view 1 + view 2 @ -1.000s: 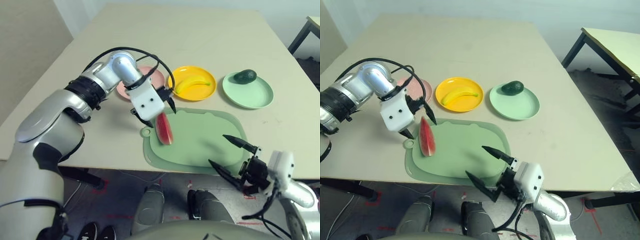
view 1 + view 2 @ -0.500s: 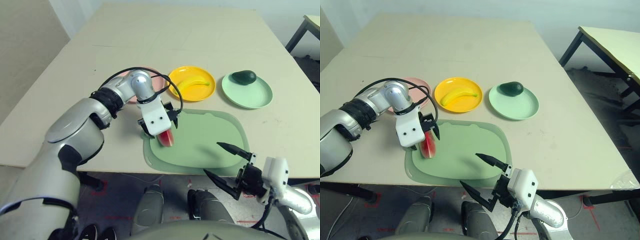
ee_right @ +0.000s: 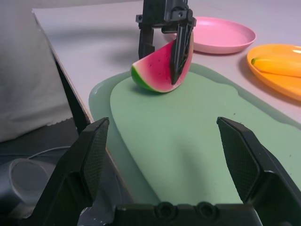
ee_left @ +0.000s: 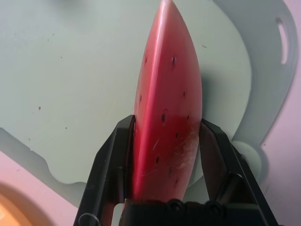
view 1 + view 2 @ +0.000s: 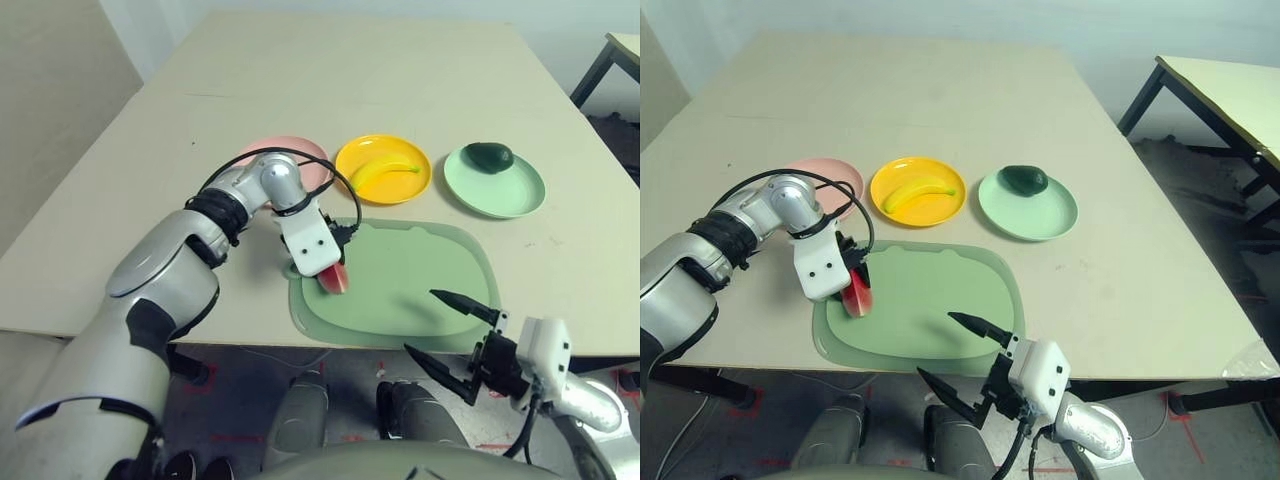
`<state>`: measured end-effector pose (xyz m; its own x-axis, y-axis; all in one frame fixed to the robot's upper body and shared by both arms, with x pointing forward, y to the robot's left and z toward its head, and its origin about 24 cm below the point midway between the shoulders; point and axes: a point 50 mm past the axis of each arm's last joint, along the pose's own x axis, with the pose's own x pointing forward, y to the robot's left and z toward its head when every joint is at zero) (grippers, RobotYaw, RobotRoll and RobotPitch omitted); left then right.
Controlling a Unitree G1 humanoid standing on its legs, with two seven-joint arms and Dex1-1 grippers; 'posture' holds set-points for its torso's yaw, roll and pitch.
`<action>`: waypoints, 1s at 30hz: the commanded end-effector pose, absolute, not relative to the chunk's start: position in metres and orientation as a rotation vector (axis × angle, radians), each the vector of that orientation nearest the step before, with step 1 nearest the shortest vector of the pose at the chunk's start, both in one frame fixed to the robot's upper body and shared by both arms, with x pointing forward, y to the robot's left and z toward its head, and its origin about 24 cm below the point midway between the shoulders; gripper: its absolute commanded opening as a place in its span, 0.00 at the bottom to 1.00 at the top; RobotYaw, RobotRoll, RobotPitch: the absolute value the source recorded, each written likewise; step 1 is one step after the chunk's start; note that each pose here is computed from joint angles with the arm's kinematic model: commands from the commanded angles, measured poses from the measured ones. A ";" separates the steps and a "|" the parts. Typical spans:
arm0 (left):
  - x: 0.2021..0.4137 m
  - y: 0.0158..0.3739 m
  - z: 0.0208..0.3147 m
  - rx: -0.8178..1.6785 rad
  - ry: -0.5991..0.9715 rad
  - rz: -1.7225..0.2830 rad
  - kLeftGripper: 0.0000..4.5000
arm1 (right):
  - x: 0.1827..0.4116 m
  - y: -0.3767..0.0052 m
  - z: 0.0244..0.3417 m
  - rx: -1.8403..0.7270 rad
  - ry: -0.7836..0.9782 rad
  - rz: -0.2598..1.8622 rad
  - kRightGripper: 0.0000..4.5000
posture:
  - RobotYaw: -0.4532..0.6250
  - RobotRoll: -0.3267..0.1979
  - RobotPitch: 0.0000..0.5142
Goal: Place the fruits into color-matched plates.
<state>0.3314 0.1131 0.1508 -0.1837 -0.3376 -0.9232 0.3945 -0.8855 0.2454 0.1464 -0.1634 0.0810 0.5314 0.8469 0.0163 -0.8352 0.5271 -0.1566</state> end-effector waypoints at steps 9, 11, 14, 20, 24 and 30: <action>0.353 0.161 0.213 1.448 0.132 -1.744 0.49 | 0.146 -0.152 0.102 -0.062 -0.131 0.913 1.00 | 0.52 0.62 0.28; 0.360 0.180 0.222 1.473 0.180 -1.599 0.49 | 0.145 -0.148 0.111 -0.050 -0.131 0.869 1.00 | 0.52 0.62 0.28; 0.367 0.201 0.227 1.518 0.243 -1.415 0.49 | 0.142 -0.141 0.121 -0.021 -0.141 0.808 1.00 | 0.51 0.62 0.29; 0.379 0.215 0.220 1.571 0.253 -1.155 0.49 | 0.140 -0.139 0.124 -0.021 -0.128 0.700 1.00 | 0.49 0.62 0.29; 0.388 0.210 0.207 1.576 0.249 -1.045 0.49 | 0.139 -0.138 0.124 -0.020 -0.127 0.694 1.00 | 0.47 0.62 0.29; 0.396 0.194 0.185 1.589 0.204 -0.970 0.49 | 0.138 -0.138 0.124 -0.043 -0.133 0.665 1.00 | 0.46 0.62 0.28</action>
